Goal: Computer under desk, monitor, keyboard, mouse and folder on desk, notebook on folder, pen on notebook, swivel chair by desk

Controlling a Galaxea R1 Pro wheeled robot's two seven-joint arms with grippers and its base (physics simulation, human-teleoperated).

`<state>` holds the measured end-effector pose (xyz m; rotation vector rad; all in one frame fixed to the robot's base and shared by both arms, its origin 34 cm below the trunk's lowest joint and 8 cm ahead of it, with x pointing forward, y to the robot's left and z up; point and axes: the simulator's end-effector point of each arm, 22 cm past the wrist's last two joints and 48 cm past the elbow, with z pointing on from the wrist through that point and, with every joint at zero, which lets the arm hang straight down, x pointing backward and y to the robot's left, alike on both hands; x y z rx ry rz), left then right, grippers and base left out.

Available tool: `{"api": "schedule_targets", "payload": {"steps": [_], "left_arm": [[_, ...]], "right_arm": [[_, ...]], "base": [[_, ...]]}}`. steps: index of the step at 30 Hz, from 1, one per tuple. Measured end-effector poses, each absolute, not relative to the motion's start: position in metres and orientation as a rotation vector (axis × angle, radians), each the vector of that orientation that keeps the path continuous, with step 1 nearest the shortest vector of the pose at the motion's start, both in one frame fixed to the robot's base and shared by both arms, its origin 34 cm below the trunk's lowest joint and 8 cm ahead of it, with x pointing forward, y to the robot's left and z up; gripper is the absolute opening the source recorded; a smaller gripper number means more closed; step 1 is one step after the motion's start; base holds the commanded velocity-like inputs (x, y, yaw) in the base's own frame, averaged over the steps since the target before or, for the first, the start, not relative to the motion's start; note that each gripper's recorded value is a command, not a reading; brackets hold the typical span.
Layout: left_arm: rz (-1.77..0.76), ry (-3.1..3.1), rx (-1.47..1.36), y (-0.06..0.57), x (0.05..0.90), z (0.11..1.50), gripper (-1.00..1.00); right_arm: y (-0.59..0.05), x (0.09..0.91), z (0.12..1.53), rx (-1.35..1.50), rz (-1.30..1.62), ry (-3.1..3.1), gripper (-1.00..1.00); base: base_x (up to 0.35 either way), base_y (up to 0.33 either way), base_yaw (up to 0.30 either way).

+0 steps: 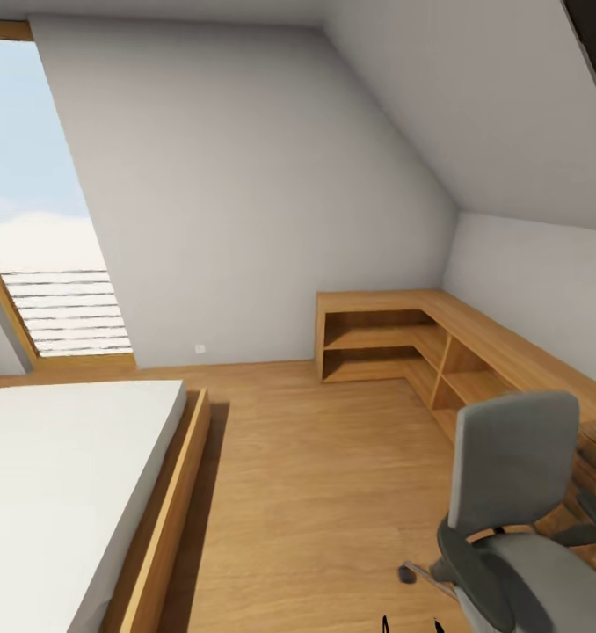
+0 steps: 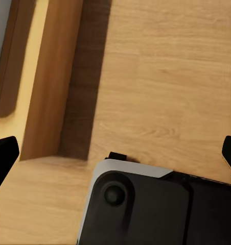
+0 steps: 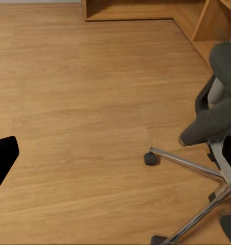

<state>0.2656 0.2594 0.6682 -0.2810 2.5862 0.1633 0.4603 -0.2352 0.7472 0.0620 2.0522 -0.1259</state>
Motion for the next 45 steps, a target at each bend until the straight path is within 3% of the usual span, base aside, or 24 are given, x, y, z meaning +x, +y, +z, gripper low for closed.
{"api": "schedule_targets", "payload": {"steps": [45], "left_arm": [[0.16,2.585,-0.277,0.2578,0.2661,0.6684,1.0]], "right_arm": [[-0.2396,0.4599,0.7465,0.061,-0.134,2.055,1.0]], "base": [[0.328,0.06,0.0]]}}
